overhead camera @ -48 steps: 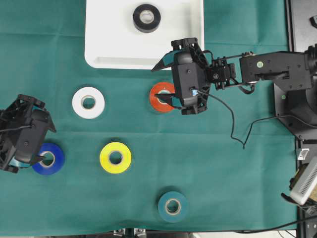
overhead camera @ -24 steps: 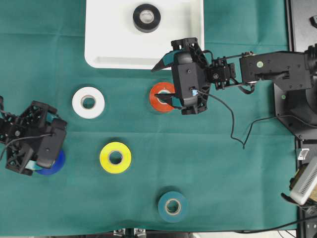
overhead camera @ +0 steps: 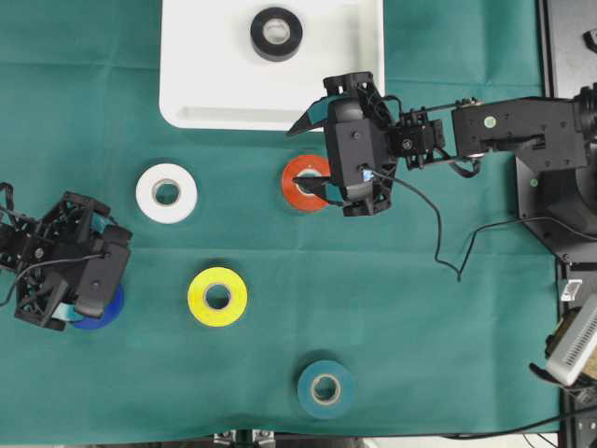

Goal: Put the tape alternately from left to right into the white case.
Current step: 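Move the left gripper to the blue tape roll and grasp it, then lift the blue tape with the left gripper and place it in the tray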

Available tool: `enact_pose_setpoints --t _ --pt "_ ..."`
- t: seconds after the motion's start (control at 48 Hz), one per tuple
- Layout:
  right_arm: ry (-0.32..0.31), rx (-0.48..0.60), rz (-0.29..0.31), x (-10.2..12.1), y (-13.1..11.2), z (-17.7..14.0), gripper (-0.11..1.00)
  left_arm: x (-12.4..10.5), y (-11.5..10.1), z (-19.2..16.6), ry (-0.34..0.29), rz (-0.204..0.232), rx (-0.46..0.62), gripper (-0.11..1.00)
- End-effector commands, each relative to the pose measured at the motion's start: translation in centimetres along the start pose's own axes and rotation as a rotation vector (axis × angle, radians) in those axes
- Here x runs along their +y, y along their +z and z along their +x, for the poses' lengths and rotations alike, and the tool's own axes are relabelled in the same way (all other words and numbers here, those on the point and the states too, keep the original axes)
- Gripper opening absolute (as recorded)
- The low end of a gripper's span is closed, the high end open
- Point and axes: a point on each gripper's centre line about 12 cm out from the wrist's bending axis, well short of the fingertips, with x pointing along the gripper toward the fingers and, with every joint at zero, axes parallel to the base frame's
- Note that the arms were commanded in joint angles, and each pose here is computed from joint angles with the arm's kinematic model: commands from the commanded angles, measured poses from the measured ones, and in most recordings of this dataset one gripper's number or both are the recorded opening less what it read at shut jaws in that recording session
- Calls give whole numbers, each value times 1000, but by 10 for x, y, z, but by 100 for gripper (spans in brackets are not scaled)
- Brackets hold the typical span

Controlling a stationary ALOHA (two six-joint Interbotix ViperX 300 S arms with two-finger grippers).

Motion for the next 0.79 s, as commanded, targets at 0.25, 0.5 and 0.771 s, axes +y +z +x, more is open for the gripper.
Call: enact_pose_setpoints --t 0.25,0.5,0.771 --pt "-1 -26 -3 0 7 -3 78 -2 16 -13 -6 0 -70 -3" --pt "-1 -25 -3 0 7 -3 78 -2 16 -13 -6 0 -70 -3" --pt "-1 -26 -3 0 7 -3 78 -3 27 -17 -8 0 -104 -3"
